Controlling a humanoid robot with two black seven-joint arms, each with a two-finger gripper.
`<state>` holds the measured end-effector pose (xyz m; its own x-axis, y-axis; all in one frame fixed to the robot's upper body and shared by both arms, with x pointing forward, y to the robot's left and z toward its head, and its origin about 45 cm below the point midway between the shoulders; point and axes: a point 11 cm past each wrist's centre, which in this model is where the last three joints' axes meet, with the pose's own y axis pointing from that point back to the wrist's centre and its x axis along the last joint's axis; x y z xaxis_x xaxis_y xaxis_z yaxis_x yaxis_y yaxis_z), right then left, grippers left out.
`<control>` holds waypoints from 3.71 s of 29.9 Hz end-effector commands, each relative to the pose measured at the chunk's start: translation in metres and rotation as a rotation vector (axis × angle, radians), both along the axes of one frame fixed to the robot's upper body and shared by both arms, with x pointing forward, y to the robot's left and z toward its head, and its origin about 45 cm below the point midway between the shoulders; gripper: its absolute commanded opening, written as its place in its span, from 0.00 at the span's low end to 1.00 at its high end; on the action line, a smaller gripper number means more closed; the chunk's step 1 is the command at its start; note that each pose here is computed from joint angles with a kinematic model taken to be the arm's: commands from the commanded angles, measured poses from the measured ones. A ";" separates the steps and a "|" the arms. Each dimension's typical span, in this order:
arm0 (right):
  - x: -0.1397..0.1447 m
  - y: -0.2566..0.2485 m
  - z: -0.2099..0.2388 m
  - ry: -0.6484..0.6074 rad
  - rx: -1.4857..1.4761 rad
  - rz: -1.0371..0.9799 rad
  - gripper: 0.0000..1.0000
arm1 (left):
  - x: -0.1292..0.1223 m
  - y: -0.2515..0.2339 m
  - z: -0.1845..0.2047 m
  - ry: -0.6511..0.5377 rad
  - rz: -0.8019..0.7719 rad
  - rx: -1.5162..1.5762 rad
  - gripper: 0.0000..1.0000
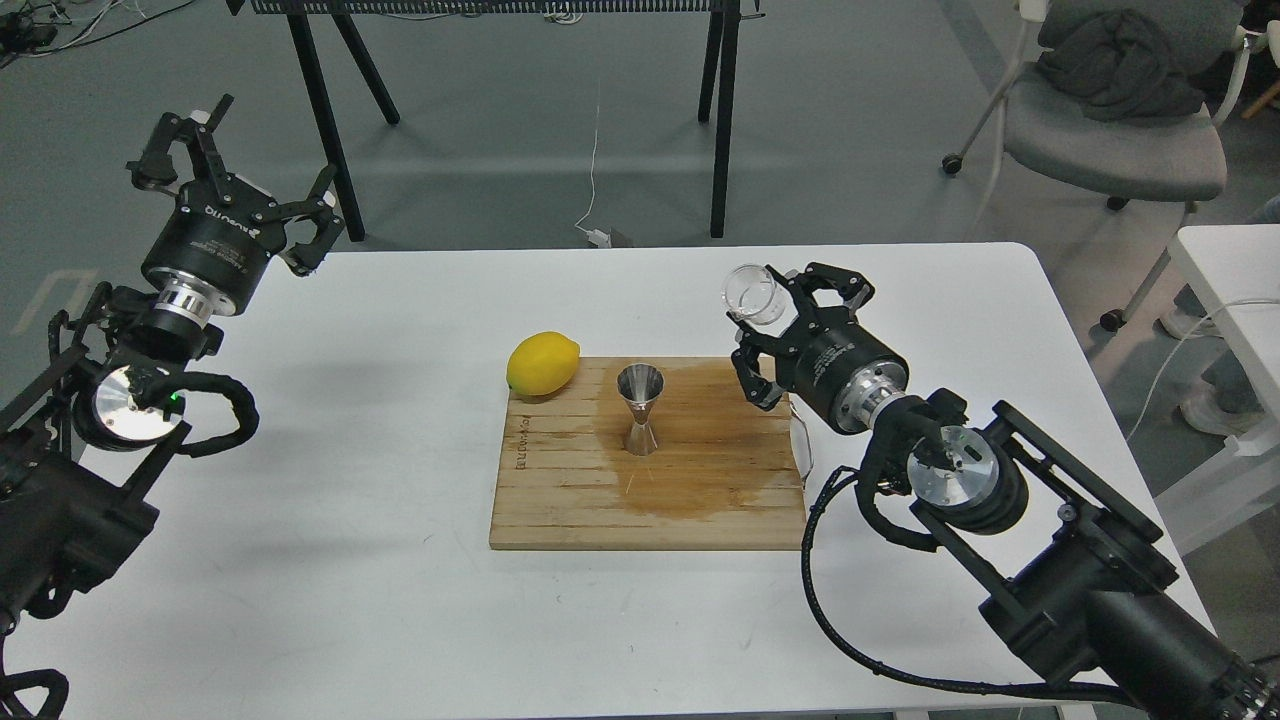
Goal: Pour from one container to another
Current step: 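Lift the glass cup and carry it above the jigger, then tilt the glass cup with the right gripper to pour into the jigger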
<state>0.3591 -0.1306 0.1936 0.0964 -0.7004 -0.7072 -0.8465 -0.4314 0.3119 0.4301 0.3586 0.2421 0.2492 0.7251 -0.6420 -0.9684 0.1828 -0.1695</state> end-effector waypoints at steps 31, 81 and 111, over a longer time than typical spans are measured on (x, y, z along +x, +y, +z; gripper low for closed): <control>-0.020 0.045 -0.019 -0.353 -0.549 0.209 0.27 | -0.009 0.009 -0.014 0.014 0.034 -0.003 1.00; -0.010 0.068 -0.014 -0.514 -0.727 0.325 0.27 | -0.013 0.019 -0.013 -0.015 0.071 -0.017 1.00; 0.000 0.044 -0.011 -0.727 -1.021 0.432 0.27 | -0.013 0.019 -0.013 -0.014 0.072 -0.017 1.00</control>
